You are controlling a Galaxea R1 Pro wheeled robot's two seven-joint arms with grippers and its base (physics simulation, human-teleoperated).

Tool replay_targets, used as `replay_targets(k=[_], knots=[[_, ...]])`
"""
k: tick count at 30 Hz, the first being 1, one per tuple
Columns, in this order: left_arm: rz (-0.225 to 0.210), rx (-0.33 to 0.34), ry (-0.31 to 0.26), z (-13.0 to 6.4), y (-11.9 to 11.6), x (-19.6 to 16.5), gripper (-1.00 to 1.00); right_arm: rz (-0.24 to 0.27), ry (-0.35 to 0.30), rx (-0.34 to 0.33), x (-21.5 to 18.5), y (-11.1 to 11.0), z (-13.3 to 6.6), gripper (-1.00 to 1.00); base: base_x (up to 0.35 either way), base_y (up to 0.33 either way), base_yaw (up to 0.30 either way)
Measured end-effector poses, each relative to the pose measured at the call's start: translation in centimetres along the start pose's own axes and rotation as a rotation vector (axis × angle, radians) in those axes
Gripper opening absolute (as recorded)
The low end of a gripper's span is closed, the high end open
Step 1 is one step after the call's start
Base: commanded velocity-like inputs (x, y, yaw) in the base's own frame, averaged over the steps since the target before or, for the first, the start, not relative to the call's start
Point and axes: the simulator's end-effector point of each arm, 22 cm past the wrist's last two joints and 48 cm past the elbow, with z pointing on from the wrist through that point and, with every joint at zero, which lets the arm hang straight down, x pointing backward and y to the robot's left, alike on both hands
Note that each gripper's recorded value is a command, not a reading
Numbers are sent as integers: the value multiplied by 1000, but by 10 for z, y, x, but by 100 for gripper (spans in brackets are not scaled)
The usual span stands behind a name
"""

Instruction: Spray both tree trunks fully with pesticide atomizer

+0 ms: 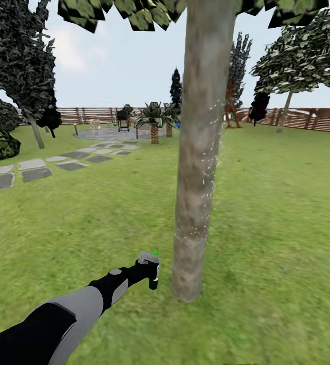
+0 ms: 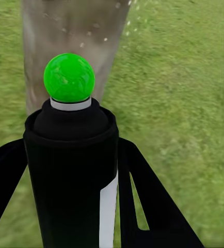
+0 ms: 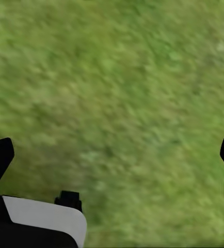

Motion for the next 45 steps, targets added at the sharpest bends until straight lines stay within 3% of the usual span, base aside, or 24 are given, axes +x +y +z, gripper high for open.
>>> replay_targets(k=[24, 29, 33, 37, 41, 45], knots=[[1, 9, -4, 0, -1, -10, -100, -1, 3, 8, 2, -6, 0, 100, 24, 65, -62], [-12, 22, 24, 1, -1, -37, -100, -2, 4, 10, 3, -7, 0, 100, 0, 0, 0], [-1, 17, 15, -2, 4, -55, -100, -5, 7, 8, 4, -7, 0, 100, 0, 0, 0], [24, -12, -23, -12, 26, -75, -100, -5, 7, 8, 4, -6, 0, 100, 0, 0, 0], [2, -167, -63, -22, 68, -90, -100, -5, 8, 9, 5, -7, 0, 100, 0, 0, 0], [19, -193, -116, -25, 67, -124, -100, -5, 9, 9, 5, -7, -1, 100, 0, 0, 0]])
